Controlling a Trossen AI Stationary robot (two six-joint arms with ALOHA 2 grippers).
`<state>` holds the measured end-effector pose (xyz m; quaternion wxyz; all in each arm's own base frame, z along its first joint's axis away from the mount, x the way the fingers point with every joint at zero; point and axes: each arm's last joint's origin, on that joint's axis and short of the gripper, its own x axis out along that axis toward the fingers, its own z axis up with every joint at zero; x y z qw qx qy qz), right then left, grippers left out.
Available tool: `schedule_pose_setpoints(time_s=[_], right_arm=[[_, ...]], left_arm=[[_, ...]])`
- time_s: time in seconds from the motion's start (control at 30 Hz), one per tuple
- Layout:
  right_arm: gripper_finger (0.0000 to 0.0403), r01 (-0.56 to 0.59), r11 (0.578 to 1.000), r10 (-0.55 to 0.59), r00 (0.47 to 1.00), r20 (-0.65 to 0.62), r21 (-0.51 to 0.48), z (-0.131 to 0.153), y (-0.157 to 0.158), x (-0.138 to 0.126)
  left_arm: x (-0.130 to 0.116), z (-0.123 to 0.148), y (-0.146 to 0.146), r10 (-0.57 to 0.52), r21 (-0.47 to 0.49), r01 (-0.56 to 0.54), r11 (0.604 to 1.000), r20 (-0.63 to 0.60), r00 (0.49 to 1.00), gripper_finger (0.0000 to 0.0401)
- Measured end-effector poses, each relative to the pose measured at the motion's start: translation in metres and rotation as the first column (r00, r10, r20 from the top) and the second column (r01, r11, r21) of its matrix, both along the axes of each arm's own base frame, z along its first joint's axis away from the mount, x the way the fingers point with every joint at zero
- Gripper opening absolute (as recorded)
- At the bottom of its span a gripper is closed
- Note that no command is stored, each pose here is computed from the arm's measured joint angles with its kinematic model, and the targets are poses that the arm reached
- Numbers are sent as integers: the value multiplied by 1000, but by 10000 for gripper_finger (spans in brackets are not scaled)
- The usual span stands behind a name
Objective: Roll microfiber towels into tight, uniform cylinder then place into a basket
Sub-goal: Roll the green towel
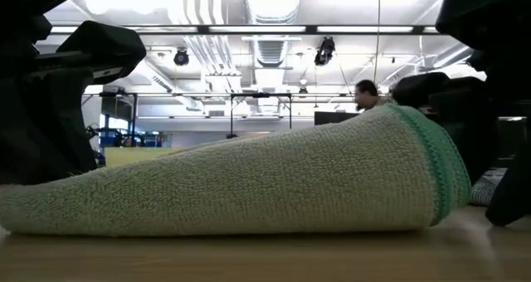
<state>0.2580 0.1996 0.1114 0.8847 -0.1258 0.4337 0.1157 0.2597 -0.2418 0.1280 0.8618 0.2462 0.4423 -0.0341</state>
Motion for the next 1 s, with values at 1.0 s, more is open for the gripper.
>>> schedule_pose_setpoints(time_s=[1.0], right_arm=[[113,-220,527,464,884,61,-821,23,88,-10]], left_arm=[[1,0,0,-2,-8,2,1000,5,1000,0]])
